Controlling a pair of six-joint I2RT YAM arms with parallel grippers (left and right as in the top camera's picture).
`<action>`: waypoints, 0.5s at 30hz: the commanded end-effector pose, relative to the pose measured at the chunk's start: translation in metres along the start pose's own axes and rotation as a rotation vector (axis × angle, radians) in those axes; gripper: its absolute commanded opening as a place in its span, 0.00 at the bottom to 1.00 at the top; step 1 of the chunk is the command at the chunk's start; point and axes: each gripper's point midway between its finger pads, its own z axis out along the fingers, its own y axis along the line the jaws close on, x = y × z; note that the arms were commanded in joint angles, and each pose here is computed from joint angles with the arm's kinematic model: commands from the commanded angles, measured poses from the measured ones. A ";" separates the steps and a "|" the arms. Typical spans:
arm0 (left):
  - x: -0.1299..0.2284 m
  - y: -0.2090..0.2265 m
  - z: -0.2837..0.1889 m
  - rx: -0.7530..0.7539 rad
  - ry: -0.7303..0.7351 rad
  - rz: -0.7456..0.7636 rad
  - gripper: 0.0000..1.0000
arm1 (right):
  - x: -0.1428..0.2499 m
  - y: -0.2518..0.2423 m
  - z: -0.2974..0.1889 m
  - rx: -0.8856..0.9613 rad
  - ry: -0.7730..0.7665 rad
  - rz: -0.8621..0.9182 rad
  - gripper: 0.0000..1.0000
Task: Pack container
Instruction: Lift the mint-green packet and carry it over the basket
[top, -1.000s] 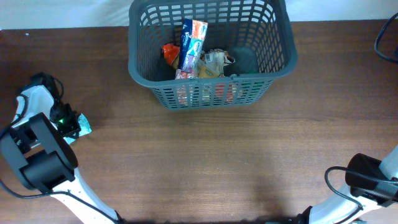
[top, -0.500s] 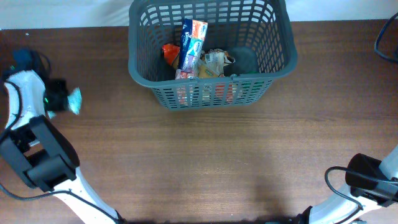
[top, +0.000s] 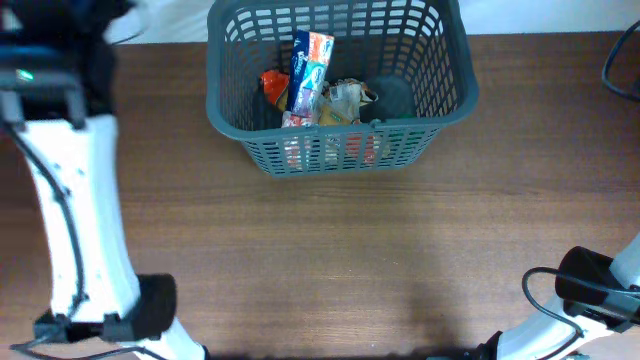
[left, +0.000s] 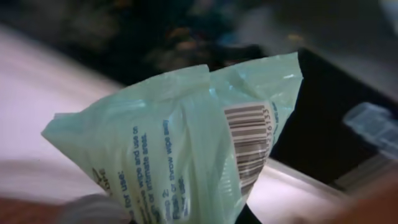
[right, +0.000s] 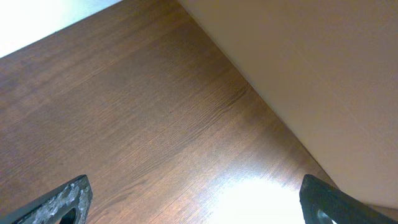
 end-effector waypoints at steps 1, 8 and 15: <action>0.028 -0.009 0.025 -0.028 0.015 0.044 0.02 | 0.000 0.001 0.002 -0.004 0.004 0.016 0.99; 0.110 -0.017 0.077 -0.070 0.136 0.060 0.02 | 0.000 0.001 0.002 -0.004 0.004 0.016 0.99; 0.204 0.017 0.132 -0.136 0.306 0.065 0.02 | 0.000 0.001 0.002 -0.004 0.004 0.016 0.99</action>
